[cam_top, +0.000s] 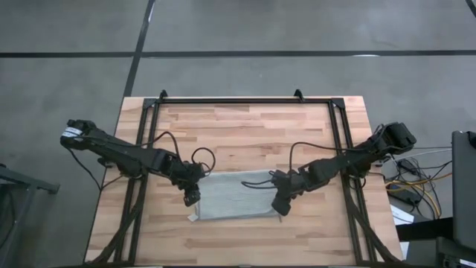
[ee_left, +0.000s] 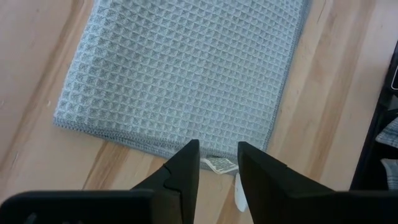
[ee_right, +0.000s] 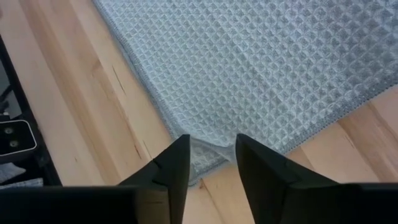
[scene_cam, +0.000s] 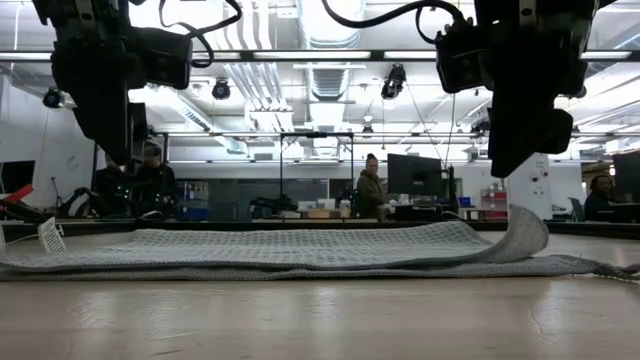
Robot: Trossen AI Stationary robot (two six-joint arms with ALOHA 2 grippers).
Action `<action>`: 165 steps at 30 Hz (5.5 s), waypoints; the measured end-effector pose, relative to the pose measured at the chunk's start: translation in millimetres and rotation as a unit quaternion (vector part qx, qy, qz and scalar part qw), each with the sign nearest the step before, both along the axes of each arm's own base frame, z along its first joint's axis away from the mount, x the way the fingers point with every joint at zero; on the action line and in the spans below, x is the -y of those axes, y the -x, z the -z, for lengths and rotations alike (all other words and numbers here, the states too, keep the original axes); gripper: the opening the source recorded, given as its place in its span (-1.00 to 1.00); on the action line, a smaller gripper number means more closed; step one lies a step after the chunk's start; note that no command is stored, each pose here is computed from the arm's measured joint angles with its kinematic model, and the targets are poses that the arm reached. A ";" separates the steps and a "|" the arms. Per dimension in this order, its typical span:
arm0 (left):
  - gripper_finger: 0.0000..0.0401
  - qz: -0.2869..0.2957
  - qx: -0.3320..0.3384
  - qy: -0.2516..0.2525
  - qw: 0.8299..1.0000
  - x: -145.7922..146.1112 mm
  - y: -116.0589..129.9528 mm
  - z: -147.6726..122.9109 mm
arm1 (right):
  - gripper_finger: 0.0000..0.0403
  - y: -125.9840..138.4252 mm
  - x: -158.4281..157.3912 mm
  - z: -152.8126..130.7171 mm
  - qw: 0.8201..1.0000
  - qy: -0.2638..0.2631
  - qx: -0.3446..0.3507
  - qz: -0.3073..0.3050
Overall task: Fold microfiber towels
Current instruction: Fold the microfiber cloth on the table
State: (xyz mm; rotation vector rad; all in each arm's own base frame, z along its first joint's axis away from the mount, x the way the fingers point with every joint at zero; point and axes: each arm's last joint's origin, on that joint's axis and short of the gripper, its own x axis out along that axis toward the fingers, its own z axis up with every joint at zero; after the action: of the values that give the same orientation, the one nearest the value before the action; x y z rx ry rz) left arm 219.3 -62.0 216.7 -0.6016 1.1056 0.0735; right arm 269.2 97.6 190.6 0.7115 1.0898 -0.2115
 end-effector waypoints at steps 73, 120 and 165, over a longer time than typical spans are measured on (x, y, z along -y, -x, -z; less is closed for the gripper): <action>-0.44 -0.007 0.013 -0.034 0.999 -1.9 -1.0 -0.2 | -0.72 2.0 -0.8 47.7 0.992 -0.048 -0.100 0.065; -0.46 0.001 0.030 -0.153 0.988 -43.3 -10.3 -24.4 | -0.72 -68.5 77.8 -50.6 0.987 0.138 0.061 -0.046; -0.45 0.248 -0.078 -0.132 0.956 -60.5 -25.8 30.7 | -0.72 -54.8 134.9 -42.2 0.983 0.176 -0.021 -0.039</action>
State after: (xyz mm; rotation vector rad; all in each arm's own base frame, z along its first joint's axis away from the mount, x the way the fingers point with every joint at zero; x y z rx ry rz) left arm 245.2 -1.5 186.0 -0.0672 1.3464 -0.1671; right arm 323.9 -37.2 232.8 0.3473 1.0827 -0.3430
